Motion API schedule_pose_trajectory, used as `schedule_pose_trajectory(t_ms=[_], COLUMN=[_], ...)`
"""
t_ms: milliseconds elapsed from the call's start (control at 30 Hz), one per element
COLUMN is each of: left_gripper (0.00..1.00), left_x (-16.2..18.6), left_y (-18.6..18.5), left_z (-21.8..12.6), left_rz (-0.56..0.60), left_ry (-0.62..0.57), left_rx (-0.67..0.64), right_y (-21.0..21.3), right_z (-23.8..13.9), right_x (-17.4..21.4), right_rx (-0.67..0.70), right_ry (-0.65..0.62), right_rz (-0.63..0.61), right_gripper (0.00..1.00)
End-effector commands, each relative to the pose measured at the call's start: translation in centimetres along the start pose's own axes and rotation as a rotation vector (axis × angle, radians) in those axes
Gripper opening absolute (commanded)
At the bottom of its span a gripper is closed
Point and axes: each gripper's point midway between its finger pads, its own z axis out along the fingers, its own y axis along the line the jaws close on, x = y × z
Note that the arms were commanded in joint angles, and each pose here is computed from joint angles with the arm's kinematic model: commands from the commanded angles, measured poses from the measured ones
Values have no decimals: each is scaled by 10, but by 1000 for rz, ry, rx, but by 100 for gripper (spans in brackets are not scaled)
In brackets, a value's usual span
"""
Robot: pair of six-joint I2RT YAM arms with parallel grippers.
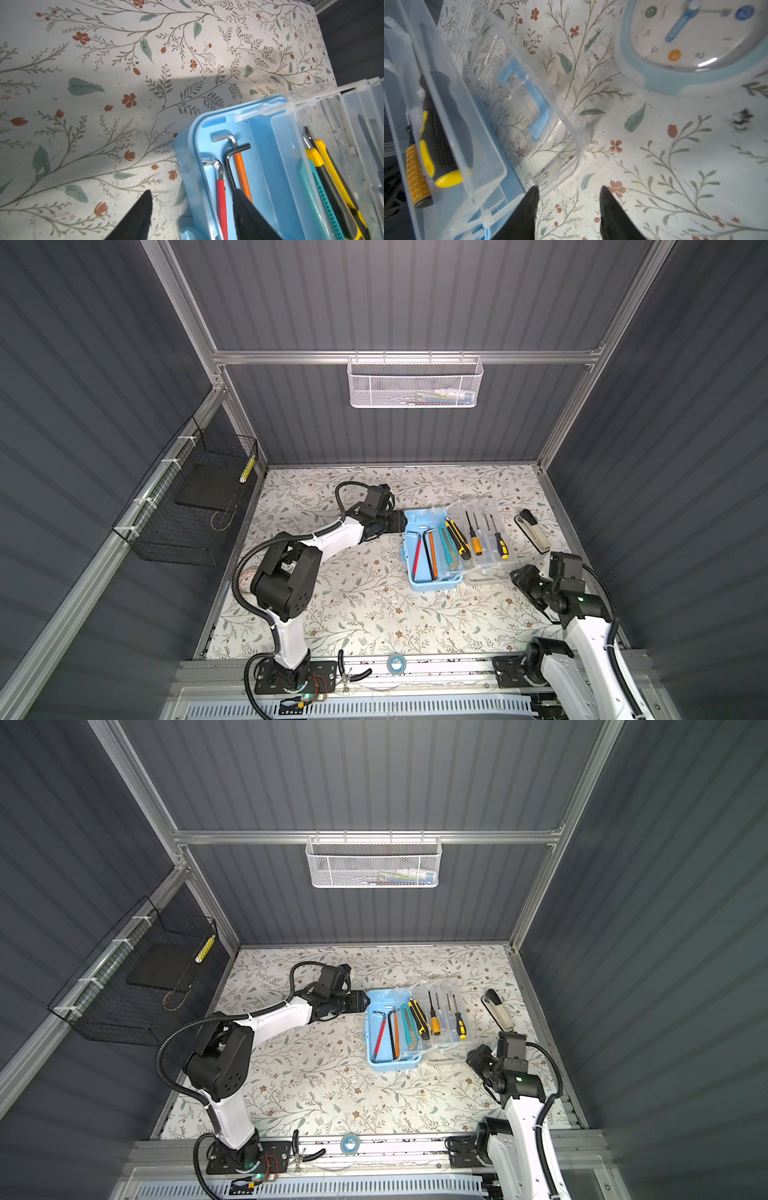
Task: Pack the tool kit
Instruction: 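Move the right gripper to the clear lid's far edge and grip it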
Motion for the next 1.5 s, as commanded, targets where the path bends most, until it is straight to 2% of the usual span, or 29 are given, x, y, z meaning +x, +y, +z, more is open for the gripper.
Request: schedule_pose_trajectory(t_ms=[0, 600, 767, 1167, 1367, 1467], left_gripper=[62, 49, 40, 20, 15, 12], left_x=[-9, -3, -3, -8, -9, -9], left_y=[-7, 0, -2, 5, 5, 5], left_z=[6, 40, 42, 38, 38, 38], left_rz=[3, -49, -69, -64, -58, -57], left_ry=[-11, 28, 23, 3, 4, 3], left_rx=[26, 21, 33, -7, -10, -9], right_y=[7, 7, 15, 8, 8, 9], right_z=[11, 44, 51, 51, 51, 52], right_x=[-4, -2, 3, -10, -11, -11], right_rx=[-47, -60, -94, -25, -20, -27], right_ry=[-1, 69, 135, 88, 87, 93], right_rz=[-2, -52, -59, -74, -80, -79], right_gripper=[48, 49, 48, 46, 41, 31])
